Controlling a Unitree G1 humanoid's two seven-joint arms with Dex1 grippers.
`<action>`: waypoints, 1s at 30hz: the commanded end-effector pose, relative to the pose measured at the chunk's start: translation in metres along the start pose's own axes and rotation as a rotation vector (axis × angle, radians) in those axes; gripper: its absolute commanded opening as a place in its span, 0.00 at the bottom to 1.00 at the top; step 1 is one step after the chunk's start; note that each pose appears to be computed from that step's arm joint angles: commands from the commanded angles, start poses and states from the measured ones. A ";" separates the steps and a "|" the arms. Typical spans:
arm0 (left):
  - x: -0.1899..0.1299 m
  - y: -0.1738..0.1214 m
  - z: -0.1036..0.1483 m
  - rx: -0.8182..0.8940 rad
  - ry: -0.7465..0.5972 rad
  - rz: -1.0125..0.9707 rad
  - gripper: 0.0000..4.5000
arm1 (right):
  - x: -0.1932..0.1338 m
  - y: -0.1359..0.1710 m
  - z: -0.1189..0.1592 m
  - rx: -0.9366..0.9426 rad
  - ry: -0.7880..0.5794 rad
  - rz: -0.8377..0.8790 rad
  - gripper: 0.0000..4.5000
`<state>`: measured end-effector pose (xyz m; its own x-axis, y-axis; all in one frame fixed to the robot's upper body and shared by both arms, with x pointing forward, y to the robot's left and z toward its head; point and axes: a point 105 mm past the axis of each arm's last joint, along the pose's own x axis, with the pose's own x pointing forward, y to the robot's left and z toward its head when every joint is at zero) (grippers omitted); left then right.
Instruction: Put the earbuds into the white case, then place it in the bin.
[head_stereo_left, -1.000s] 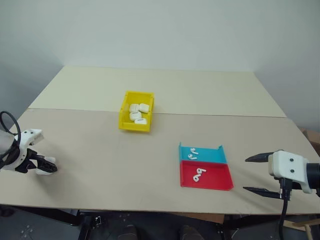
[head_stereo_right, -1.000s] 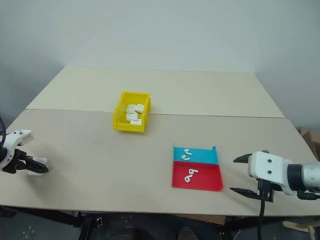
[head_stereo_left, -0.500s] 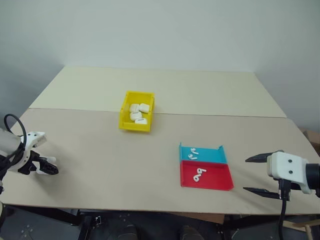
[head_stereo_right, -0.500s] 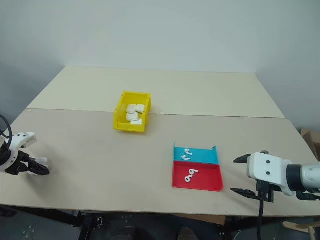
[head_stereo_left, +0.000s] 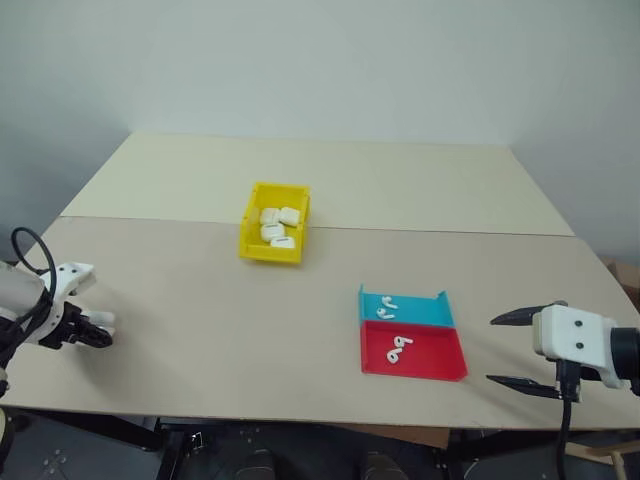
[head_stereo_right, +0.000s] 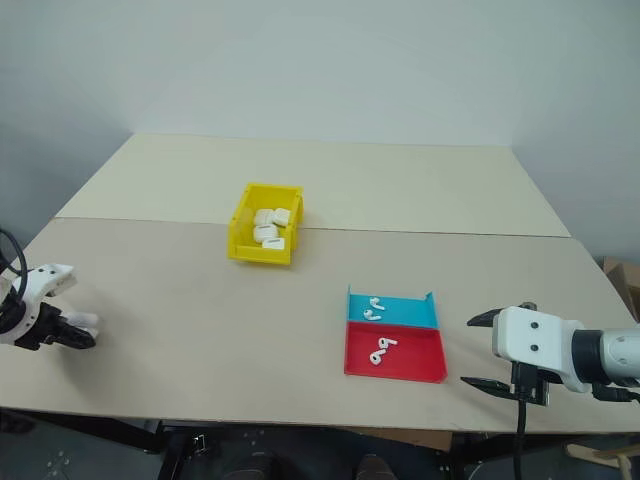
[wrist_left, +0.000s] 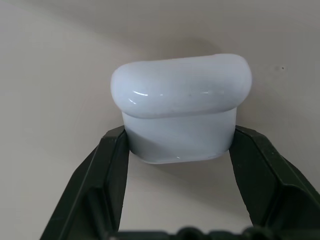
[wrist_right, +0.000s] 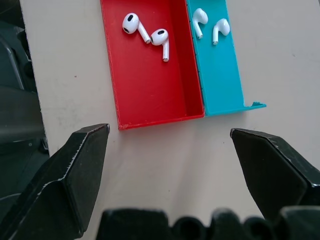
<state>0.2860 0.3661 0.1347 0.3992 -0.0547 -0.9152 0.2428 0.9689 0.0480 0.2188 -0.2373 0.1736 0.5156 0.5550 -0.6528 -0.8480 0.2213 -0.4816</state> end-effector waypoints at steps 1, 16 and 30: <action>-0.041 -0.018 0.036 0.143 -0.216 -0.035 0.61 | -0.010 -0.012 0.005 -0.018 0.017 -0.055 1.00; -0.088 -0.209 0.079 0.781 -1.202 -0.542 0.61 | 0.012 -0.012 0.044 -0.159 0.088 0.149 1.00; -0.052 -0.254 0.048 0.908 -1.327 -0.989 0.61 | 0.059 -0.006 0.068 -0.447 0.172 0.337 1.00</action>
<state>0.2513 0.1120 0.1825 0.1092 -0.9917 0.0672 0.9436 0.1247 0.3066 0.2434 -0.1517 0.1768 0.2612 0.4178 -0.8702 -0.8589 -0.3109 -0.4071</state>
